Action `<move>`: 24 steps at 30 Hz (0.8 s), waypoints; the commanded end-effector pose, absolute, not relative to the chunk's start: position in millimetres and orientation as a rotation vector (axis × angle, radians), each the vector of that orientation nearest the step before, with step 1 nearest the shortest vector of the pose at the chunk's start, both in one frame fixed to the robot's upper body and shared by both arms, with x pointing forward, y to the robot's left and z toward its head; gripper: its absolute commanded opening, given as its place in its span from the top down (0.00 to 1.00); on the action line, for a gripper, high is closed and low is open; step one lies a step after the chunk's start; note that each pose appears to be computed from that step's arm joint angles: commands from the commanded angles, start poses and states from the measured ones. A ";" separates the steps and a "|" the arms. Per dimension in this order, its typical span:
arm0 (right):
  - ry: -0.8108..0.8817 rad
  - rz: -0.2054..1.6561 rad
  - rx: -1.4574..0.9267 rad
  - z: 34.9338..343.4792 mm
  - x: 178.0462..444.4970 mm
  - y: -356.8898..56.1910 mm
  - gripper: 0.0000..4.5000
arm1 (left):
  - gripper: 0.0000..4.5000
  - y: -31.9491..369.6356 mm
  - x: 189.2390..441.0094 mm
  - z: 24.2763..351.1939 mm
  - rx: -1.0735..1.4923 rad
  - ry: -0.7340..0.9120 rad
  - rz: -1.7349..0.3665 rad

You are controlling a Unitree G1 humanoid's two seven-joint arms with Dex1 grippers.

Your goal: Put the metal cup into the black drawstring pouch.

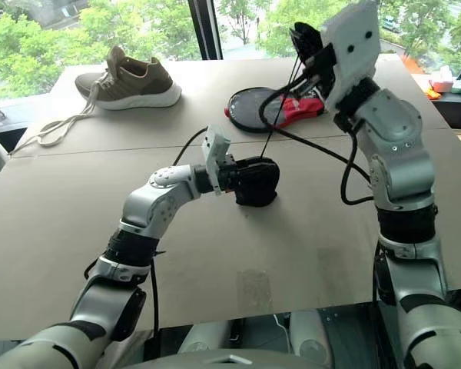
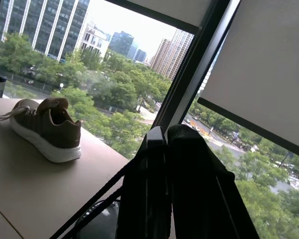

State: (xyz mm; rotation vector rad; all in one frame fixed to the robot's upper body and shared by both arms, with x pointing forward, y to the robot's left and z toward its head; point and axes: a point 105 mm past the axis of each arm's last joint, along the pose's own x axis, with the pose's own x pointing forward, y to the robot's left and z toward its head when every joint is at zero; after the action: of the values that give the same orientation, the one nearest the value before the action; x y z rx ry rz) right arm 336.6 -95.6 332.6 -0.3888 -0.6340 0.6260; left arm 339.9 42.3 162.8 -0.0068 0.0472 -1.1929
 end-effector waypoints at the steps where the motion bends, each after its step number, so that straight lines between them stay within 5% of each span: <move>1: -0.722 0.668 -0.432 344.7 317.6 -90.9 1.00 | 0.45 48.8 342.5 161.9 -0.007 0.060 -1.144; 8: -0.551 0.776 -0.457 302.8 320.3 -93.1 1.00 | 0.45 92.9 331.8 168.3 -0.042 0.071 -1.100; 15: -0.239 0.893 -0.524 210.7 321.3 -111.4 0.30 | 0.43 122.2 291.5 130.6 -0.017 0.238 -1.094; 24: -0.044 0.971 -0.453 144.2 297.3 -144.9 0.30 | 0.43 162.3 271.5 93.9 -0.016 0.353 -0.926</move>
State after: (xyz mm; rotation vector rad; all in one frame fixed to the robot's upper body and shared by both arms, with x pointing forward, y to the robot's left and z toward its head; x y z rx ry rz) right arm 301.6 -141.3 130.6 -0.4580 0.0160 0.9597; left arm 269.9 152.4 87.0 -0.0485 0.3850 -0.9646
